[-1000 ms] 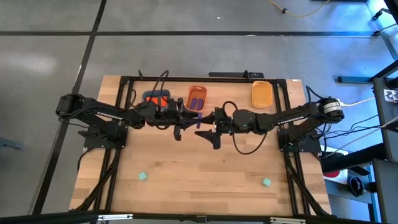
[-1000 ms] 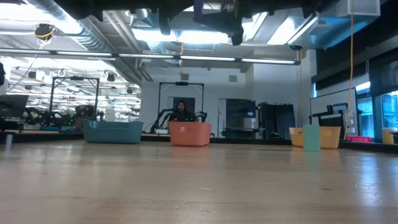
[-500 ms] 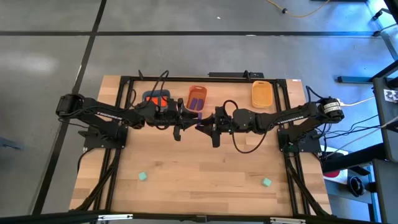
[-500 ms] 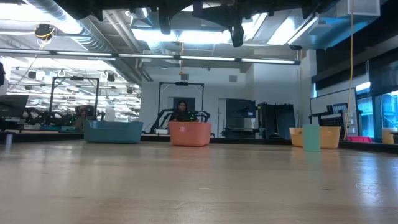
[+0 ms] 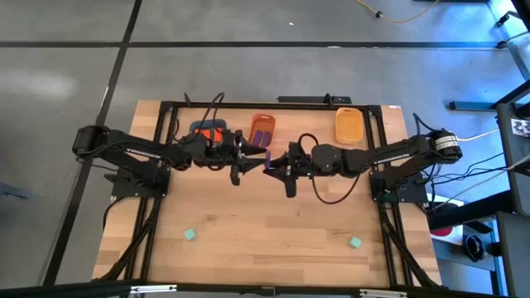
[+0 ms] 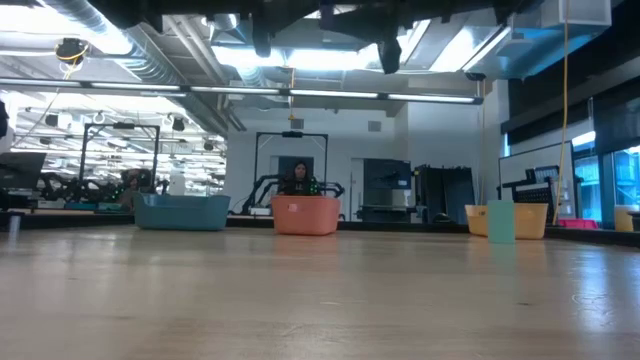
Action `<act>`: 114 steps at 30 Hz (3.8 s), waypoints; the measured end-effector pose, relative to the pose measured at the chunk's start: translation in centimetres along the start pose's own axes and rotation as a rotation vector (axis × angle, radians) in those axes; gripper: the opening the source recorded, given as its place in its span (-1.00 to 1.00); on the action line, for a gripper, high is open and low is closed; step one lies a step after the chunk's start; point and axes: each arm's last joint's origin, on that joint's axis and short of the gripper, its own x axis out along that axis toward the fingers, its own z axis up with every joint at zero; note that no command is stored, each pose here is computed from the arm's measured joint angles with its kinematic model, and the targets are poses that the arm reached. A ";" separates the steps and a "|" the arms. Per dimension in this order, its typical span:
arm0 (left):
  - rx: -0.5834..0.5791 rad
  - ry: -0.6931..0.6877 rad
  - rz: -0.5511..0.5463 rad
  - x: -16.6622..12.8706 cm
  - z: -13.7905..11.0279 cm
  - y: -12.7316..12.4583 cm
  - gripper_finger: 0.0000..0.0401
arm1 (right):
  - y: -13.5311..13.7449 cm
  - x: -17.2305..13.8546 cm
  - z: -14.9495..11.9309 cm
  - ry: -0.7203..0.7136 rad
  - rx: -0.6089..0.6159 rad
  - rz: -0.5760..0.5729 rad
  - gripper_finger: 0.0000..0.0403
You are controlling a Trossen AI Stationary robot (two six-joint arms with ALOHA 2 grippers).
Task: Sort & place blocks by color
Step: Put the violet block into the orange bin
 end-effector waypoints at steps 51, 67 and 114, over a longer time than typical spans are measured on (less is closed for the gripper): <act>0.064 0.044 0.079 -11.2 2.9 0.1 0.05 | -1.4 -8.0 -0.4 -0.093 0.031 -0.030 -0.45; 0.065 0.044 0.082 -11.2 2.9 0.1 0.05 | -2.3 -1.2 1.4 0.154 0.019 -0.237 -0.45; 0.067 0.024 0.132 -11.2 3.0 0.2 0.05 | -16.0 11.4 -3.3 0.310 0.553 -0.732 -0.34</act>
